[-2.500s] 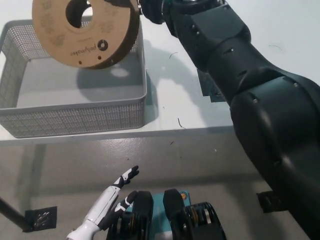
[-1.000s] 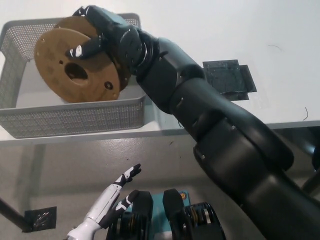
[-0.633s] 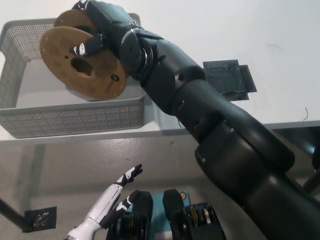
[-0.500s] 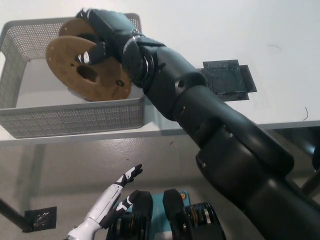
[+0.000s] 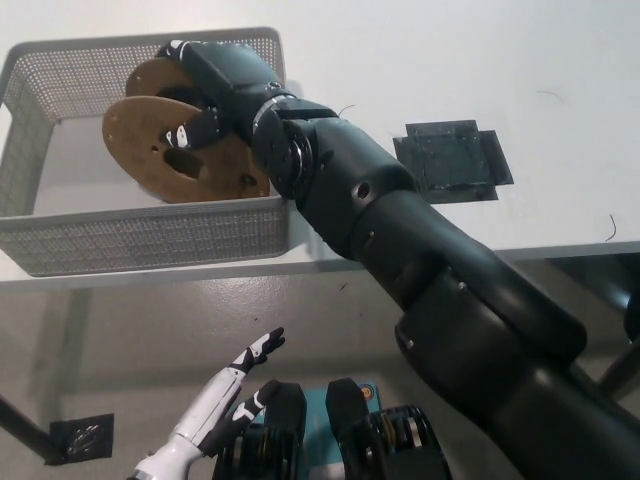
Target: Use the right hand to pick up a 3d printing filament and place it into a container on the left side
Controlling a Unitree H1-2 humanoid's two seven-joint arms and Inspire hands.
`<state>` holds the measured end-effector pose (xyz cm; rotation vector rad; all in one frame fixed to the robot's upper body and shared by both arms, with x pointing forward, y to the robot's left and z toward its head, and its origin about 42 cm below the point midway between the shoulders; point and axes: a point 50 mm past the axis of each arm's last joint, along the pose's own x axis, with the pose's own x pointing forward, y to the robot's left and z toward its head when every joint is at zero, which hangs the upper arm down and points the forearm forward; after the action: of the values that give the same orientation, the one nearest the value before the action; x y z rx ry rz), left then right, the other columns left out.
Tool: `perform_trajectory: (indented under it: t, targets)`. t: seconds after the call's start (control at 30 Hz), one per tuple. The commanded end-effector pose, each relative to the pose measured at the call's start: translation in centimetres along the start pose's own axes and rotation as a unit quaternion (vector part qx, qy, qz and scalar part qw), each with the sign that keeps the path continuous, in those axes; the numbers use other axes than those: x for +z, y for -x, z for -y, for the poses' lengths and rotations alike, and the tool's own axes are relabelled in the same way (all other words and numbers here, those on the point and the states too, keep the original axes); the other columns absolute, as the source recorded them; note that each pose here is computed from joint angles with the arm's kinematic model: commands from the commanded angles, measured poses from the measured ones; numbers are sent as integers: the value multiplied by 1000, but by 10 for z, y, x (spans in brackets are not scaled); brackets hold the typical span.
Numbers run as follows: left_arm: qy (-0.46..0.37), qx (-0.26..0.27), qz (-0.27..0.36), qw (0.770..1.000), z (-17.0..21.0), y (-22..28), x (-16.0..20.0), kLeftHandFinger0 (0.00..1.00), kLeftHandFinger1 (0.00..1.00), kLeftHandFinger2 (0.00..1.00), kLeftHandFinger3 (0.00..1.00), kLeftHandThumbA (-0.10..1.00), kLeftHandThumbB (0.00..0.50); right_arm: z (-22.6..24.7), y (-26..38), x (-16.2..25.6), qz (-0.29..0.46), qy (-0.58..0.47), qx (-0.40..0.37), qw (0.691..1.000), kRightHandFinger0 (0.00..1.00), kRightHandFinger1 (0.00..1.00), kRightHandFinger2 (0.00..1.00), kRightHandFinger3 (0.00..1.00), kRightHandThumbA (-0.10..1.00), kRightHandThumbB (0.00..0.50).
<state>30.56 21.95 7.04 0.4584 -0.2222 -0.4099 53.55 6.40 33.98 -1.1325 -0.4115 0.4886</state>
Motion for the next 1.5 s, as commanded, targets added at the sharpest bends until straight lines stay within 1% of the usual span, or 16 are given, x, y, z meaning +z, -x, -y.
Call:
perform_trajectory:
  t: [0.0,0.17,0.2,0.23,0.27,0.3,0.33,0.4,0.47,0.57,0.67,0.87,1.03,1.2,1.3,1.47]
  targets:
    - [-9,4,27,1000,-10,-8,10,1000,1000,1000,1000,1000,361,21,-5,17,36,31,-36,998,0,413,849,875,-100,170]
    - [-6,3,26,1000,-10,-7,10,1000,1000,1000,1000,1000,360,15,-4,10,21,23,-16,999,4,454,879,877,-100,169]
    - [-4,4,25,1000,-10,-8,10,1000,1000,1000,1000,1000,364,15,-4,9,18,25,-13,999,47,509,942,961,-100,172]
    - [-4,3,24,1000,-10,-7,10,1000,1000,1000,1000,1000,367,16,-4,10,13,23,-6,1000,293,660,977,1000,40,212]
    - [-4,3,24,1000,-10,-7,9,1000,1000,1000,1000,1000,368,18,-5,10,6,20,3,1000,358,664,913,981,106,222]
    - [-3,2,23,1000,-9,-7,9,1000,1000,1000,1000,1000,369,21,-6,9,6,8,17,1000,744,994,1000,1000,353,295]
    - [-3,1,23,1000,-8,-7,9,1000,1000,1000,1000,1000,371,27,-7,9,4,-13,35,999,1000,1000,1000,1000,551,386]
    - [-6,2,23,1000,-8,-6,9,1000,1000,1000,1000,1000,367,42,-9,12,-3,-26,47,999,1000,1000,1000,1000,790,498]
    - [-12,2,23,1000,-7,-6,9,1000,1000,1000,1000,1000,372,58,-11,15,-3,-55,50,997,1000,1000,1000,1000,899,500]
    - [-9,1,22,1000,-8,-8,9,1000,1000,1000,1000,1000,384,82,-13,19,3,-107,47,993,1000,1000,1000,1000,968,500]
    - [-14,-4,19,1000,-8,-7,9,1000,1000,1000,1000,1000,386,119,-13,26,25,-244,39,969,1000,1000,1000,1000,817,500]
    - [-2,-3,19,1000,-6,-6,5,1000,1000,1000,1000,1000,372,181,-9,36,68,-331,8,941,1000,1000,1000,1000,842,500]
    - [-16,-4,22,1000,-7,-8,6,1000,1000,1000,1000,1000,375,232,0,46,109,-412,8,905,1000,1000,1000,1000,780,500]
    - [-10,-1,20,1000,-6,-6,6,1000,1000,1000,1000,1000,375,279,17,37,163,-432,-10,887,1000,1000,1000,1000,763,500]
    - [-3,0,19,1000,-6,-8,5,1000,1000,1000,1000,1000,368,304,37,23,201,-402,-30,893,1000,1000,1000,1000,851,500]
    - [10,16,22,1000,-4,-4,2,1000,1000,1000,1000,1000,350,314,84,2,248,-350,-68,901,1000,1000,1000,1000,910,499]
